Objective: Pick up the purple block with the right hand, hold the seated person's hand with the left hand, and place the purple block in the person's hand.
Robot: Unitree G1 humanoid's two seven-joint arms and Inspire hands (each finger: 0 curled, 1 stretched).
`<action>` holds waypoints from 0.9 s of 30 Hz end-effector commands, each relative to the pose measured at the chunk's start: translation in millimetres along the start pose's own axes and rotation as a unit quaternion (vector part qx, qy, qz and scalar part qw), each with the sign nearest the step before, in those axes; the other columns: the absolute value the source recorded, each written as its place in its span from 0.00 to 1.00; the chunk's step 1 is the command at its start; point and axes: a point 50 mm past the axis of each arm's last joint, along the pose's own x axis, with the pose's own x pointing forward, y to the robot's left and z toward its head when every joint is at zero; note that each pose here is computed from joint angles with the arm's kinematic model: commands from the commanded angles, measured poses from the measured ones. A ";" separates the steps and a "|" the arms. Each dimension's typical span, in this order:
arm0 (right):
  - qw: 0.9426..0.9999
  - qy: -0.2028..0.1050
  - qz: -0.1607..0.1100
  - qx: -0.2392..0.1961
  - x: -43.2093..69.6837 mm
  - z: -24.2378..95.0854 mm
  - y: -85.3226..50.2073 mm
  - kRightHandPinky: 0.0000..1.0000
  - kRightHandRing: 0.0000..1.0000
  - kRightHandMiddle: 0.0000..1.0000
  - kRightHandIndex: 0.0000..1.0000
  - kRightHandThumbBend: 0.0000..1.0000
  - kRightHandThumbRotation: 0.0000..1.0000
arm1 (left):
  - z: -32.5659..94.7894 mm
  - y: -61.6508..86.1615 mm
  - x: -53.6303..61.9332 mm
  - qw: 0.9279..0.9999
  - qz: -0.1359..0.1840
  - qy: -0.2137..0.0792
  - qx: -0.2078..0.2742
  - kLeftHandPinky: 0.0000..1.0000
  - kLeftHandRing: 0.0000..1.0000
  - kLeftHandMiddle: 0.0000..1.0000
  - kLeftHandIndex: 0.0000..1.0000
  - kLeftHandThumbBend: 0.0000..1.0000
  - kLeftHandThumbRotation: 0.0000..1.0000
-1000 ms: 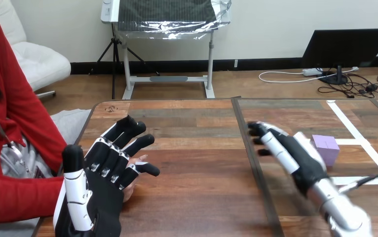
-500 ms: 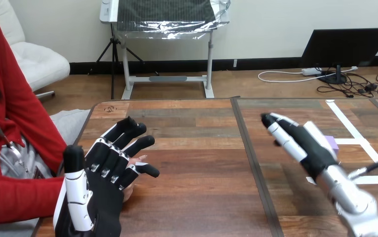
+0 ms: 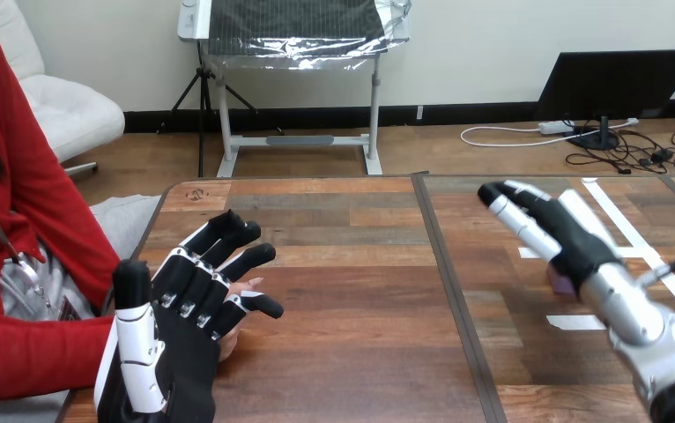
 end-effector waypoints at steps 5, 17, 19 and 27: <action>0.992 -0.062 -0.096 -0.054 25.3 71.7 -66.3 0.82 0.89 0.90 0.89 0.62 1.00 | 13.3 -5.1 22.7 0.998 -0.015 -0.057 -0.005 0.44 0.73 0.76 0.72 0.65 0.97; 0.989 -0.040 -0.111 -0.084 25.7 72.7 -77.7 0.77 0.86 0.89 0.88 0.56 1.00 | 13.0 -6.2 22.4 0.998 -0.014 -0.057 -0.007 0.43 0.72 0.75 0.71 0.66 0.95; 0.989 -0.035 -0.112 -0.089 26.0 72.7 -78.6 0.76 0.86 0.89 0.89 0.56 1.00 | 13.1 -6.4 22.3 0.998 -0.013 -0.057 -0.006 0.43 0.72 0.75 0.71 0.66 0.95; 0.985 -0.011 -0.110 -0.134 25.9 68.9 -81.0 0.73 0.85 0.89 0.88 0.57 1.00 | 13.7 -6.3 21.3 0.998 -0.011 -0.058 -0.004 0.43 0.71 0.75 0.70 0.67 0.94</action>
